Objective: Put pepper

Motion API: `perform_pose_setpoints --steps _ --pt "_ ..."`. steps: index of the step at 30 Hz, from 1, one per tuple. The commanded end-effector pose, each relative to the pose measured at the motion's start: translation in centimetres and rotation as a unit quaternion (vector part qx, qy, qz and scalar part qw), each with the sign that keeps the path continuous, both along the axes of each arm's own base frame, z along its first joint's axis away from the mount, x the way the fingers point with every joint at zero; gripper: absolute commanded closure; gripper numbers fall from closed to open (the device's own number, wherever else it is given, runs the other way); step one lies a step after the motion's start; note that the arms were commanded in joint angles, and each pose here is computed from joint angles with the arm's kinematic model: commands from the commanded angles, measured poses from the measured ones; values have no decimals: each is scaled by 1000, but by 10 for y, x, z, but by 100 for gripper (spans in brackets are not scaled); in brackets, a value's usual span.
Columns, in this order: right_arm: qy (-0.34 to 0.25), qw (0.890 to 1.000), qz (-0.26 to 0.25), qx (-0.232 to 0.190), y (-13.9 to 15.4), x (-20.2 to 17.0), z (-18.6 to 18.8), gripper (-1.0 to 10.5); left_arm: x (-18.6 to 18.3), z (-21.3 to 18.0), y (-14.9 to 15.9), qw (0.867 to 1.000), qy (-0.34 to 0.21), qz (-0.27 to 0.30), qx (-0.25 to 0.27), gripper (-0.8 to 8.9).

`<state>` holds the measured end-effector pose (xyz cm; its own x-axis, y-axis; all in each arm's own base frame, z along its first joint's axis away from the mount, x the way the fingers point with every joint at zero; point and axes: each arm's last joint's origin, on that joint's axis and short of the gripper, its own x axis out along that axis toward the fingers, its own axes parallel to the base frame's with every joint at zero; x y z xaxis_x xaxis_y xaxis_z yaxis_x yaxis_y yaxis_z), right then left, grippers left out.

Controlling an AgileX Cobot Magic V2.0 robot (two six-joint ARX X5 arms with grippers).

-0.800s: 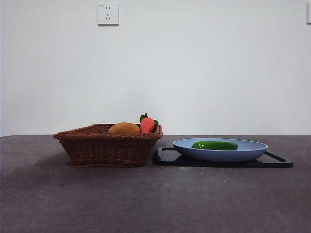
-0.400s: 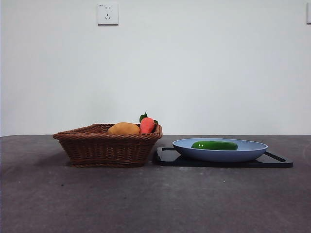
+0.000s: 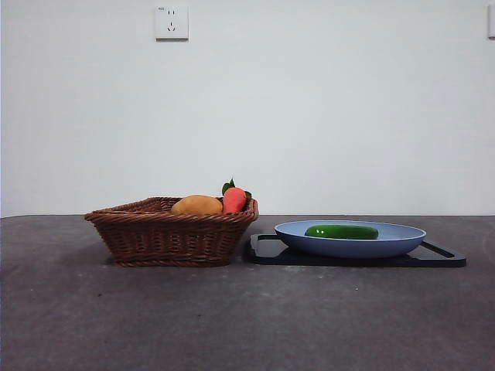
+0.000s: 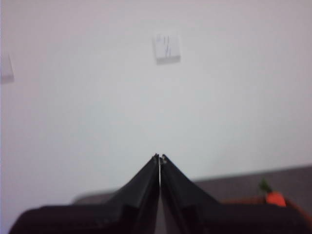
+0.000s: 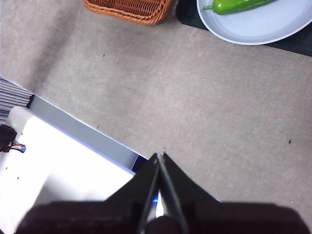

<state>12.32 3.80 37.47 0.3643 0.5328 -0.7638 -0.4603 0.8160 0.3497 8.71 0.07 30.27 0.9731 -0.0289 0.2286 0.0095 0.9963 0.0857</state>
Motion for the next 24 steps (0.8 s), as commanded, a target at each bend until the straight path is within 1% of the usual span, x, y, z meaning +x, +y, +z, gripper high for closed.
perform_pose_setpoints --steps 1,4,9,15,22,24 --pt "3 1000 1 -1 1 0 3 943 1 -26 1 999 17 -1 -31 806" --pt "3 1000 1 -1 1 0 3 943 4 -53 1 998 40 -4 -53 806" --pt "3 1000 1 -1 1 0 3 943 9 -86 1 995 72 -5 -69 806" --pt "3 1000 1 -1 1 0 3 943 10 -109 1 994 87 -3 -70 806" --pt "3 1000 1 -1 1 0 3 943 9 -125 1 994 85 -4 -70 806" --pt "3 1000 1 -1 1 0 3 943 10 -131 1 993 92 -4 -80 806"
